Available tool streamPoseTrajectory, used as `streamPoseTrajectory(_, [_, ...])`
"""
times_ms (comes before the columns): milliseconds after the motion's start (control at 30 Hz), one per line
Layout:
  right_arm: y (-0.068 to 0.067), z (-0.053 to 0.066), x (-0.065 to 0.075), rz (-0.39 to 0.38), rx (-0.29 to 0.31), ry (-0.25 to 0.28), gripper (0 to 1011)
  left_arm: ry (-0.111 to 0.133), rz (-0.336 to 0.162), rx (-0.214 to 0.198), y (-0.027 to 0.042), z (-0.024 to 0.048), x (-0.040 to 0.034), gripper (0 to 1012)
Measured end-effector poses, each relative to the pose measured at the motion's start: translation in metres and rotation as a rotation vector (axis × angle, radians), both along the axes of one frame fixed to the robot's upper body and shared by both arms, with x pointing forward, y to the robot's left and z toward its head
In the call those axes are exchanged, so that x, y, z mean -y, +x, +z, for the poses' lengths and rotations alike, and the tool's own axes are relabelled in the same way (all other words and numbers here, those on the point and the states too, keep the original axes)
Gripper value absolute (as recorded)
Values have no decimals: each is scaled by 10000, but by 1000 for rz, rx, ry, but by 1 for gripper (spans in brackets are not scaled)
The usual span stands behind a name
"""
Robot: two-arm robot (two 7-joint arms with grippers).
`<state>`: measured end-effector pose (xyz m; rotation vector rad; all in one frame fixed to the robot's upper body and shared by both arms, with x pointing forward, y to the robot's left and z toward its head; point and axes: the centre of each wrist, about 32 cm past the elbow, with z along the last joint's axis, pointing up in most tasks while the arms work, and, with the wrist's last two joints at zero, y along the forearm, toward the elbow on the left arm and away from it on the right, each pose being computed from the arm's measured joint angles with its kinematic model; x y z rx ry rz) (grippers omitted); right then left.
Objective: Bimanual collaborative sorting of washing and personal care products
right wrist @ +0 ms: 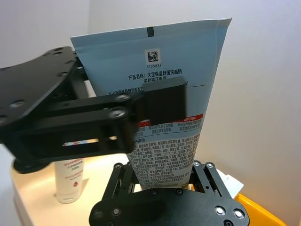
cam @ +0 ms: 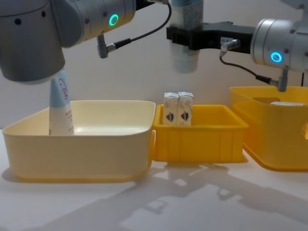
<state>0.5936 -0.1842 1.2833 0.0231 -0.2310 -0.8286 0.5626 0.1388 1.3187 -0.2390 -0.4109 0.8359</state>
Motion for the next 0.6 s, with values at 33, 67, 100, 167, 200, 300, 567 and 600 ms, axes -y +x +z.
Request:
streamPoseTrajectory(33, [1, 1, 5, -4, 0, 0, 477, 0, 0, 0, 0, 0, 0, 726])
streamPoseTrajectory(67, [2, 4, 17, -16, 1, 1, 477, 0, 0, 0, 0, 0, 0, 771])
streamPoseTrajectory(100, [3, 4, 21, -21, 1, 1, 477, 0, 0, 0, 0, 0, 0, 810])
streamPoseTrajectory(167, [5, 11, 37, -35, 2, 3, 477, 0, 0, 0, 0, 0, 0, 850])
streamPoseTrajectory(200, [8, 16, 59, -51, 3, 4, 477, 0, 0, 0, 0, 0, 0, 902])
streamPoseTrajectory(300, [15, 32, 111, -93, 6, 7, 477, 0, 0, 0, 0, 0, 0, 948])
streamPoseTrajectory(567, [37, 70, 242, -181, 10, 11, 477, 0, 0, 0, 0, 0, 0, 1003])
streamPoseTrajectory(600, [45, 78, 274, -204, 10, 11, 477, 0, 0, 0, 0, 0, 0, 1003])
